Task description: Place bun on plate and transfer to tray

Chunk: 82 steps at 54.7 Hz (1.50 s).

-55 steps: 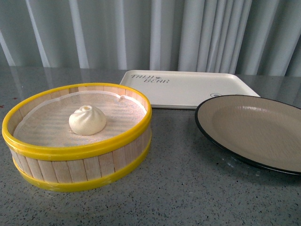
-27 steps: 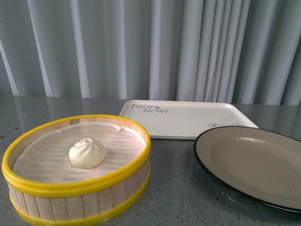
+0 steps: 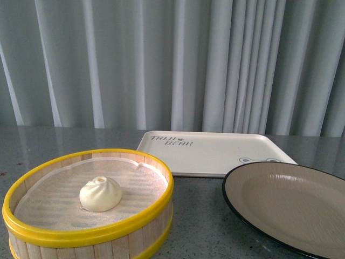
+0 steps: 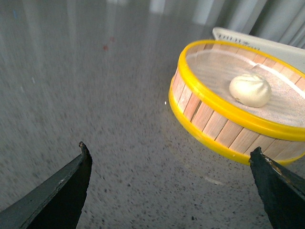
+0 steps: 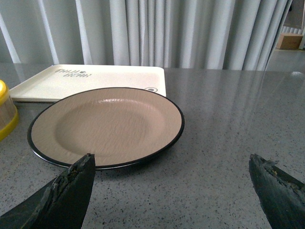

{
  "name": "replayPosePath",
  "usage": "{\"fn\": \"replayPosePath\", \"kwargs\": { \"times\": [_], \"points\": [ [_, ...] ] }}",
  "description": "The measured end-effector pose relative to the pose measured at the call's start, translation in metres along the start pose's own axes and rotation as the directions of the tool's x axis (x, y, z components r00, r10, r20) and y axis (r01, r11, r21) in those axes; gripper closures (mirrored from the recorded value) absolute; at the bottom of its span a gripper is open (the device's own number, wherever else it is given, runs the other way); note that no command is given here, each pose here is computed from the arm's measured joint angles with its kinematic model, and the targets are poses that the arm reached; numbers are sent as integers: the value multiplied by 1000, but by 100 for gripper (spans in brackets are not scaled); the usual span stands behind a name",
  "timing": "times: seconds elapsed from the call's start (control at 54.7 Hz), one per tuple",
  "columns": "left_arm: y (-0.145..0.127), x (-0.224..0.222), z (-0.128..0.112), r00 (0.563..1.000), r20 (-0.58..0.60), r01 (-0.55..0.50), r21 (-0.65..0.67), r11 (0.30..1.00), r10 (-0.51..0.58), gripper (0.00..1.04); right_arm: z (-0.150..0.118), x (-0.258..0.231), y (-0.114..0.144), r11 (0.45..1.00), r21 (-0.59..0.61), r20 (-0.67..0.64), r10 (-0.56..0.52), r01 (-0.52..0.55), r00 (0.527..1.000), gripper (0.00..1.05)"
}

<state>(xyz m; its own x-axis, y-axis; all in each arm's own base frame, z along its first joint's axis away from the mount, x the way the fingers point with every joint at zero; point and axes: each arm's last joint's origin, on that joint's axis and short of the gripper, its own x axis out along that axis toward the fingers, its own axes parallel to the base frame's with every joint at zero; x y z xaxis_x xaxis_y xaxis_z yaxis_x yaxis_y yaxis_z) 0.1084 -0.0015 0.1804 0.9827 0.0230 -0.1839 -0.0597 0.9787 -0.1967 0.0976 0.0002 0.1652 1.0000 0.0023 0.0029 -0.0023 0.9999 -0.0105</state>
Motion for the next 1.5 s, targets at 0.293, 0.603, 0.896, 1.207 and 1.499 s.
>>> {"fn": "replayPosePath", "kwargs": {
  "times": [0.293, 0.603, 0.896, 1.207, 1.499],
  "points": [
    [-63, 49, 94, 981, -20, 192, 99, 976, -191, 7, 0, 0, 0, 1000, 0, 0, 0, 0, 1000, 9],
    [-135, 112, 108, 933, -262, 316, 267, 910, -247, 7, 0, 0, 0, 1000, 0, 0, 0, 0, 1000, 9],
    [-157, 157, 100, 913, -388, 244, 284, 927, -122, 7, 0, 0, 0, 1000, 0, 0, 0, 0, 1000, 9],
    [-166, 177, 91, 893, -445, 188, 250, 950, -60, 7, 0, 0, 0, 1000, 0, 0, 0, 0, 1000, 9],
    [-166, 196, 86, 882, -465, 191, 221, 956, -69, 7, 0, 0, 0, 1000, 0, 0, 0, 0, 1000, 9]
  ]
}}
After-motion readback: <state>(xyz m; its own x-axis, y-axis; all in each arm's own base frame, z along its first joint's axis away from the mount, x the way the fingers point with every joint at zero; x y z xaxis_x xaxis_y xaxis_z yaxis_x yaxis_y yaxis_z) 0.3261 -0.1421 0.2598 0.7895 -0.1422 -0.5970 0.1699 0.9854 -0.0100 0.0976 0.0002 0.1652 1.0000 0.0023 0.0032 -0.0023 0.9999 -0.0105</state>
